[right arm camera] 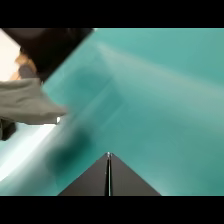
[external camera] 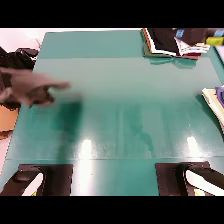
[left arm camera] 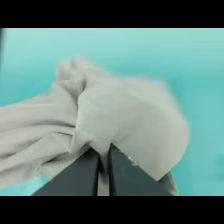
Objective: Fold the shirts.
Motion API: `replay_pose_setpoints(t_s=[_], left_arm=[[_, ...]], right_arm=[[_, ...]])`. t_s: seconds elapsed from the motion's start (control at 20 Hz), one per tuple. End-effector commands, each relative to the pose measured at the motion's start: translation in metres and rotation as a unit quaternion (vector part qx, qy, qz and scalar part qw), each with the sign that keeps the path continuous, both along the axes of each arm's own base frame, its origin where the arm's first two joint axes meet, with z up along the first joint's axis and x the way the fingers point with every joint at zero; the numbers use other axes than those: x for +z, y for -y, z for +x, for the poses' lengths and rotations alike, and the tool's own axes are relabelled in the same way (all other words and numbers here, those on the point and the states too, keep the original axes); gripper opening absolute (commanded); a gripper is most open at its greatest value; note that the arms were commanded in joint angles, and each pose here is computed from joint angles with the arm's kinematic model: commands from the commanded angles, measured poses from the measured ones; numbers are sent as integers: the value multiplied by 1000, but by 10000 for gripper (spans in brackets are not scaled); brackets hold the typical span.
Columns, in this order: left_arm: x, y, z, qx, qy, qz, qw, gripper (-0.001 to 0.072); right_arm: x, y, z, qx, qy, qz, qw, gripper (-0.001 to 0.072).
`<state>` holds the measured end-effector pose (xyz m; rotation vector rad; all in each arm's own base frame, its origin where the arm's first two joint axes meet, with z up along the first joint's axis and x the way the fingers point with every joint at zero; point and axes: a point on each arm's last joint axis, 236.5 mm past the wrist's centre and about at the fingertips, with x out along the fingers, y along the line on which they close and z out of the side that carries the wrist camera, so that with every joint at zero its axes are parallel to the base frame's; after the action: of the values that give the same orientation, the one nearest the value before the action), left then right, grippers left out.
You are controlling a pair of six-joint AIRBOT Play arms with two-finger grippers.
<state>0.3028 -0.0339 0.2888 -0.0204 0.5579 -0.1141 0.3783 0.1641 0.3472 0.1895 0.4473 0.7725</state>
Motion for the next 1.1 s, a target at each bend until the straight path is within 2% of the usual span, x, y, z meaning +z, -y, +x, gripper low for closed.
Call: replay_pose_setpoints(t_s=[0.0,0.2,0.4,0.45,0.5,0.65,0.8,0.9,1.05], left_arm=[[60,78,-7,-125,66,-30,990,23],[1,181,18,-244,-16,-12,970,23],[-97,306,22,-372,-77,51,924,31],[-112,328,24,-387,-75,56,917,242],[-118,337,30,-387,-75,54,917,500],[-112,296,72,-324,-84,58,940,505],[-146,191,108,-198,-189,41,961,505],[-182,139,106,-144,-267,8,953,505],[-234,111,82,-140,-350,-42,925,505]], right_arm=[[54,15,-8,-29,70,-12,997,21],[88,43,-12,-68,107,-12,992,21],[87,58,-12,-87,94,-13,992,21],[82,59,-13,-85,86,-16,993,21],[79,58,-13,-81,79,-18,993,21],[76,57,-15,-77,75,-21,994,21],[74,56,-16,-74,71,-24,994,21],[70,56,-16,-72,63,-25,995,21],[54,56,-11,-71,42,-23,996,21]])
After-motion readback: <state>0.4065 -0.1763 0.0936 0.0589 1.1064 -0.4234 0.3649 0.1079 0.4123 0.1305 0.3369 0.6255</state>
